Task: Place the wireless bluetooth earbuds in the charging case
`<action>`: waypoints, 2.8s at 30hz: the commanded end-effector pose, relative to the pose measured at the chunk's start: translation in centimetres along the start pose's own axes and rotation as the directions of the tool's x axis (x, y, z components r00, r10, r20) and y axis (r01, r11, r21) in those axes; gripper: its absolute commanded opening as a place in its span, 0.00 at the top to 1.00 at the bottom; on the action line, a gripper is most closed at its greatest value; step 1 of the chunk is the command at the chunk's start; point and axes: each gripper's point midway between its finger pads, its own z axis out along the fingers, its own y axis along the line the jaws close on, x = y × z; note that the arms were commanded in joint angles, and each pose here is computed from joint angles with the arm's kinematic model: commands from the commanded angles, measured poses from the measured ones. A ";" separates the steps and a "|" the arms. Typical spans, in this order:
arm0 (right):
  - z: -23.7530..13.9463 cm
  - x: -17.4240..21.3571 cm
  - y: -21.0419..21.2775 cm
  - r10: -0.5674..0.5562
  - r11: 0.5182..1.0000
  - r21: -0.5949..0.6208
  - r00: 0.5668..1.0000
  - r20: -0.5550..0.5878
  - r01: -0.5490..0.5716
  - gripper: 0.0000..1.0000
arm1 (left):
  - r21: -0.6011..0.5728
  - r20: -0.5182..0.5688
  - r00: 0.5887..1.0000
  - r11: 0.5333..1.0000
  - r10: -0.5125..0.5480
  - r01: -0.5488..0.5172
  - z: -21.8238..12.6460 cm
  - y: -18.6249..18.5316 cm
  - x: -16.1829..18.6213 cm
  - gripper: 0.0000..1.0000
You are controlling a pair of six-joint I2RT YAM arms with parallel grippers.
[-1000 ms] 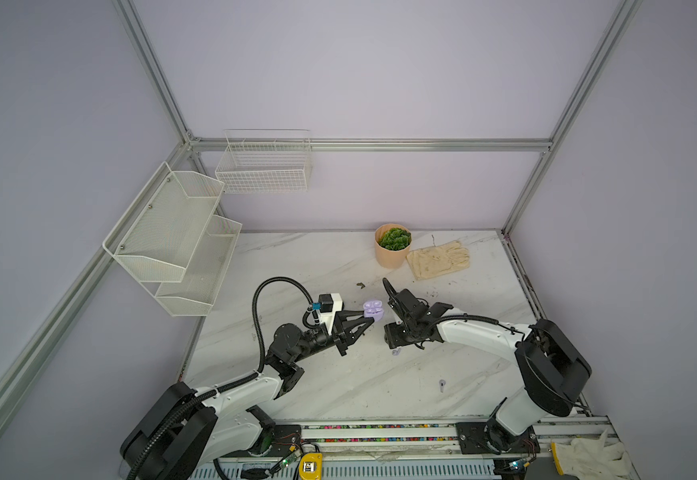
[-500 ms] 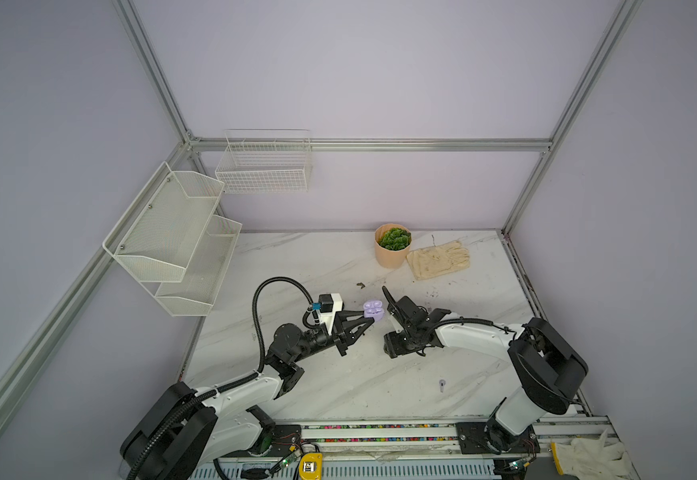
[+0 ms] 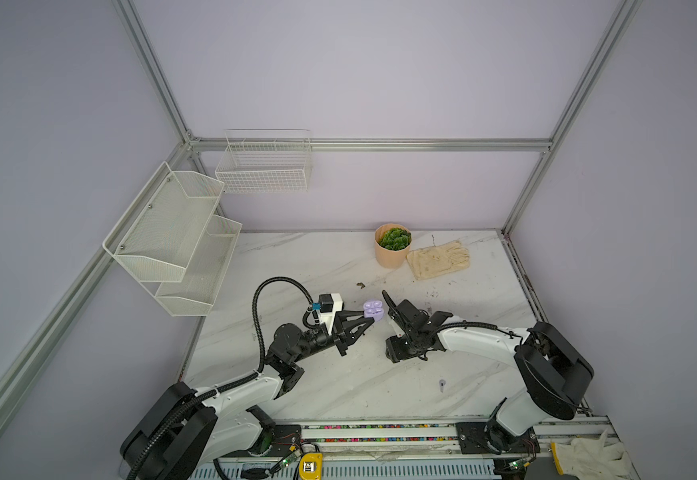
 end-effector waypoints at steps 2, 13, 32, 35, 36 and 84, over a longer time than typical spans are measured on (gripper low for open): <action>-1.9 -1.1 0.2 -0.013 1.000 0.022 0.999 0.045 0.012 0.44 | 0.016 0.003 1.000 1.000 0.003 -0.003 -0.6 -0.5 0.5 1.00; 0.3 -2.4 1.5 -0.037 0.999 -0.035 0.998 0.051 0.039 0.37 | 0.020 0.003 1.000 1.000 -0.002 0.002 -0.8 -0.8 0.2 1.00; 0.0 1.0 0.2 0.048 0.999 -0.016 0.999 -0.015 -0.048 0.36 | 0.021 0.010 1.000 1.000 0.005 -0.005 -0.7 -0.8 0.1 1.00; -0.1 1.1 0.3 0.057 0.998 0.003 0.998 -0.007 -0.057 0.39 | 0.018 0.008 1.000 1.000 0.003 -0.003 -0.7 -0.7 0.2 1.00; 0.0 1.1 0.2 0.062 0.998 0.021 0.998 -0.006 -0.062 0.40 | 0.018 0.008 1.000 1.000 0.003 -0.003 -0.7 -0.7 0.2 1.00; 1.2 -0.4 0.0 0.129 0.968 0.211 0.990 0.052 -0.137 0.74 | 0.020 0.006 1.000 1.000 -0.010 0.010 -0.8 -0.7 0.5 1.00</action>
